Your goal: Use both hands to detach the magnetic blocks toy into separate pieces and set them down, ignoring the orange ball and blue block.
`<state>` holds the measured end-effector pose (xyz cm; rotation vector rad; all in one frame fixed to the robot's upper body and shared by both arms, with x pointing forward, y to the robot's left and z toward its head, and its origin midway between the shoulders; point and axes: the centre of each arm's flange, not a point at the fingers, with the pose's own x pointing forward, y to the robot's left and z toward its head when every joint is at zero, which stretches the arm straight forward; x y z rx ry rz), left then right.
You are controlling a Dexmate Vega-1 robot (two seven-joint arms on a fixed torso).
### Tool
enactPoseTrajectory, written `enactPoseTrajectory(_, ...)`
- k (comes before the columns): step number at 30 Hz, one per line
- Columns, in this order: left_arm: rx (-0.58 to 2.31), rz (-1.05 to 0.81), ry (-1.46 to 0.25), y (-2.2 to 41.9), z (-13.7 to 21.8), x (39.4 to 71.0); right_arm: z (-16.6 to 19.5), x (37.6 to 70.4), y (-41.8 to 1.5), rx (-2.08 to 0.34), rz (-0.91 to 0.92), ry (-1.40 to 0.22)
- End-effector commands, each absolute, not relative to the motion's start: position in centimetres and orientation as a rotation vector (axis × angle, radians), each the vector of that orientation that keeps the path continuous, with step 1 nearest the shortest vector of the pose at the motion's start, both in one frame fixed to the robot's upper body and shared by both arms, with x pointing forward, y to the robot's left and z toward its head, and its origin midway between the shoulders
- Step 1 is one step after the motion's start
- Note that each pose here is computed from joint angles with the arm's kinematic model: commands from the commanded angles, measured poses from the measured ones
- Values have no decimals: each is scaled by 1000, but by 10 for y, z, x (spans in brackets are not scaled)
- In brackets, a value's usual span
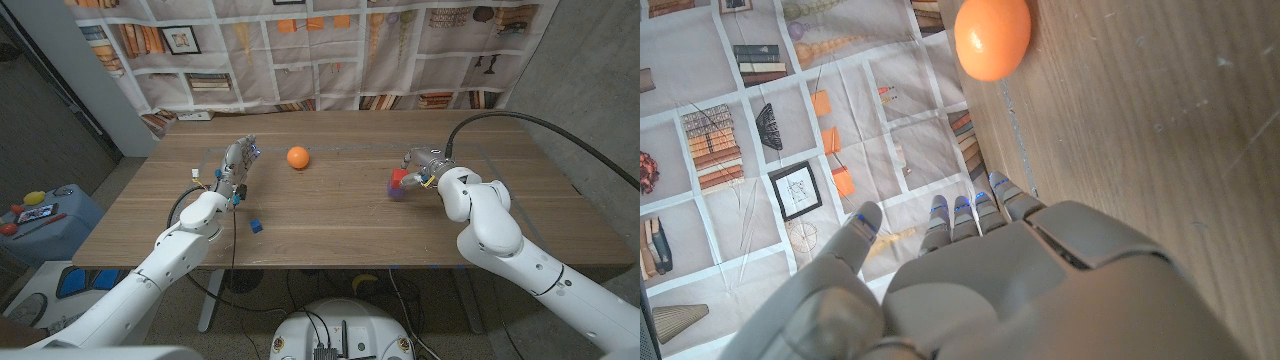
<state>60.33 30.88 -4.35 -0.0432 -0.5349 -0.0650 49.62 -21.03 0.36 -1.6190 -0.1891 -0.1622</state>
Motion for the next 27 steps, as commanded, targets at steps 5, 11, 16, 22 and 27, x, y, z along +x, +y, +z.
enactPoseTrajectory(5,-3,-94,-556,304,-32,593,10,497,-211,-1426,-115,-296)
enactPoseTrajectory(11,18,-112,-557,302,-26,595,15,498,-212,-1370,-98,-331)
enactPoseTrajectory(16,41,-128,-554,300,-21,596,18,500,-212,-1332,-87,-352)
enactPoseTrajectory(22,67,-149,-541,299,-17,594,21,502,-214,-1260,-64,-373)
enactPoseTrajectory(27,86,-161,-531,299,-15,591,23,503,-216,-1196,-45,-394)
